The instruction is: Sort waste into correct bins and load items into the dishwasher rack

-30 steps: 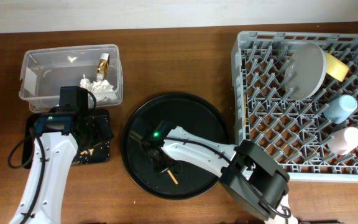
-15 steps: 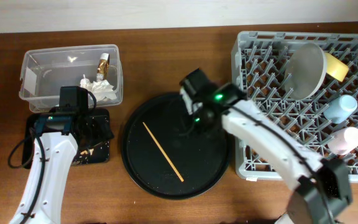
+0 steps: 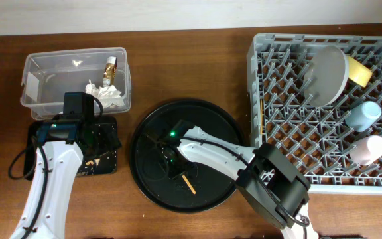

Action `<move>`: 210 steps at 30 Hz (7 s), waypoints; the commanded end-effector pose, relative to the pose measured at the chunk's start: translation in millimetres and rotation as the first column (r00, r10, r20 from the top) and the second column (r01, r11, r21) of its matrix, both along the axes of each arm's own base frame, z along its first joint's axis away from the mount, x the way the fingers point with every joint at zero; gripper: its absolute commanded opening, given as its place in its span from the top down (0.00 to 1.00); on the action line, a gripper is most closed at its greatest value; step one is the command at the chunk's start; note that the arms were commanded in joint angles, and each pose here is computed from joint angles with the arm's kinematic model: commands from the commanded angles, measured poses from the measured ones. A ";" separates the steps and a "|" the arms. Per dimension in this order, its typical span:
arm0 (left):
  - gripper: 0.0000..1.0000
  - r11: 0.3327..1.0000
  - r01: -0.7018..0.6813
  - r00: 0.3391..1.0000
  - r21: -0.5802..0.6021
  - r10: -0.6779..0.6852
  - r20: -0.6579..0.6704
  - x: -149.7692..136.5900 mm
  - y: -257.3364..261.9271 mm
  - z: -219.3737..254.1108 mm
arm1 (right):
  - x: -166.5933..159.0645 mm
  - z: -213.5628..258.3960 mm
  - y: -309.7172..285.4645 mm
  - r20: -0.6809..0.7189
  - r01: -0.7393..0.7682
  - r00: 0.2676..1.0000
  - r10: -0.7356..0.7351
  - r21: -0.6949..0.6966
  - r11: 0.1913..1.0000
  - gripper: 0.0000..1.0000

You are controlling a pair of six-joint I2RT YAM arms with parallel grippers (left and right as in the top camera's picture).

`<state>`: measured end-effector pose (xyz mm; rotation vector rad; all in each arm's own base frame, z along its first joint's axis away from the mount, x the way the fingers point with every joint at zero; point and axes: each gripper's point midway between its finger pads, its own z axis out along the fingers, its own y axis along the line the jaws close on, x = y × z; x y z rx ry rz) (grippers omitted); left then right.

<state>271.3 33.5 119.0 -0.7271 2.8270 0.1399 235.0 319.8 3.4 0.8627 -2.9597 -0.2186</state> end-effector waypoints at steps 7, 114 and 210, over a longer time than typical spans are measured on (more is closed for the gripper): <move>0.01 1.000 -0.014 1.000 0.005 0.014 0.014 -0.8 1.3 3.7 | 2.8 -17.2 -17.7 0.023 0.067 0.998 -0.064 -0.108 0.992 0.92; 0.01 0.876 0.450 0.662 0.173 -0.457 0.593 -53.3 -66.4 93.6 | 4.1 191.5 -302.0 0.811 0.066 -0.031 -0.584 0.585 0.808 0.02; 0.01 0.849 0.282 0.197 0.448 -0.508 0.839 -27.2 -62.9 37.3 | 10.5 152.6 -302.6 0.814 0.108 0.016 -0.581 0.576 0.810 0.02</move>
